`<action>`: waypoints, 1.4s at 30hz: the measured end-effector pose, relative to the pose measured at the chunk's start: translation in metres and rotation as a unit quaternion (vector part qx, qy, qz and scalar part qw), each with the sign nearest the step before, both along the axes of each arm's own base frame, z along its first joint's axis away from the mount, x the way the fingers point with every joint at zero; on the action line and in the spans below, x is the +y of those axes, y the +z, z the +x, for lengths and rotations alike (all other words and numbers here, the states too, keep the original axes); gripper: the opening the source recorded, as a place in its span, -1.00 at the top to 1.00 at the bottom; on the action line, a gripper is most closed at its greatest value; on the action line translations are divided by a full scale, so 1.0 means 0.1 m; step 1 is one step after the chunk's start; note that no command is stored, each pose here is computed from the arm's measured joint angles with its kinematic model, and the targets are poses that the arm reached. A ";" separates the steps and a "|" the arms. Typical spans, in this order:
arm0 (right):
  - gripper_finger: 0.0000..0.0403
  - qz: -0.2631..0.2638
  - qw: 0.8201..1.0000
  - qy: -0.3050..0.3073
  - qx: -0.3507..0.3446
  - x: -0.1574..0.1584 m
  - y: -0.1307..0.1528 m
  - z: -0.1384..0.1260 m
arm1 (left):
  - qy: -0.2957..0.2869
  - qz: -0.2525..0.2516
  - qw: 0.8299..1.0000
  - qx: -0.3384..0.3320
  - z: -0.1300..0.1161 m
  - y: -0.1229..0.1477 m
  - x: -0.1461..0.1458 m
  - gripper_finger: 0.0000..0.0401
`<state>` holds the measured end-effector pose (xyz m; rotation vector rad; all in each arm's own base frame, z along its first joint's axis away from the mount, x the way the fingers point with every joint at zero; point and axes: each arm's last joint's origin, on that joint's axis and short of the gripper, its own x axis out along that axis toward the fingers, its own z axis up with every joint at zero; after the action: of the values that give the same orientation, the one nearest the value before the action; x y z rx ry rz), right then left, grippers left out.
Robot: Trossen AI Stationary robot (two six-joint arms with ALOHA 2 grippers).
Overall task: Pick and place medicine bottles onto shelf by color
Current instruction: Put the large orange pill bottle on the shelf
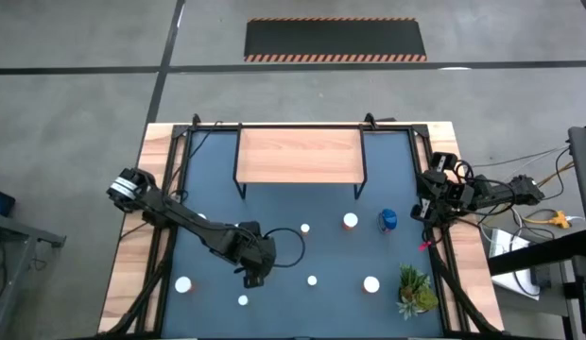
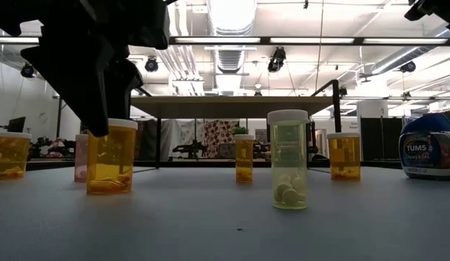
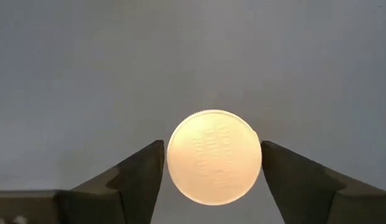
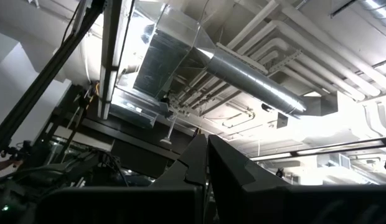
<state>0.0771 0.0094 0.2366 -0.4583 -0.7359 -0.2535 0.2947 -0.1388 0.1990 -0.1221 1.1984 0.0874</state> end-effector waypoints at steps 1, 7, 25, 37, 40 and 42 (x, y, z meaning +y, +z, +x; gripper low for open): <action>0.96 0.000 1.000 0.000 0.000 0.00 0.00 0.00 | 0.000 0.000 1.000 0.000 0.00 0.00 0.00 -0.17; 0.96 0.000 1.000 0.000 0.000 0.00 0.00 0.00 | 0.000 0.000 1.000 0.000 0.00 0.00 0.00 0.00; 0.96 0.000 1.000 0.000 0.000 0.00 0.00 0.00 | -0.022 -0.052 0.990 -0.126 0.37 0.89 -0.04 0.02; 0.96 0.000 1.000 0.000 0.000 0.00 0.00 0.00 | 0.052 0.015 0.995 -0.082 0.33 1.77 0.80 0.02; 0.96 0.000 1.000 0.000 0.000 0.00 0.00 0.00 | 0.053 0.046 0.996 -0.052 0.29 1.83 1.07 0.02; 0.96 0.000 1.000 0.000 0.000 0.00 0.00 0.00 | 0.059 0.065 0.995 -0.040 0.27 1.83 1.27 0.02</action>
<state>0.0771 0.0094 0.2366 -0.4584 -0.7363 -0.2535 0.3218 -0.0119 0.3821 -0.0809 1.1021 0.2609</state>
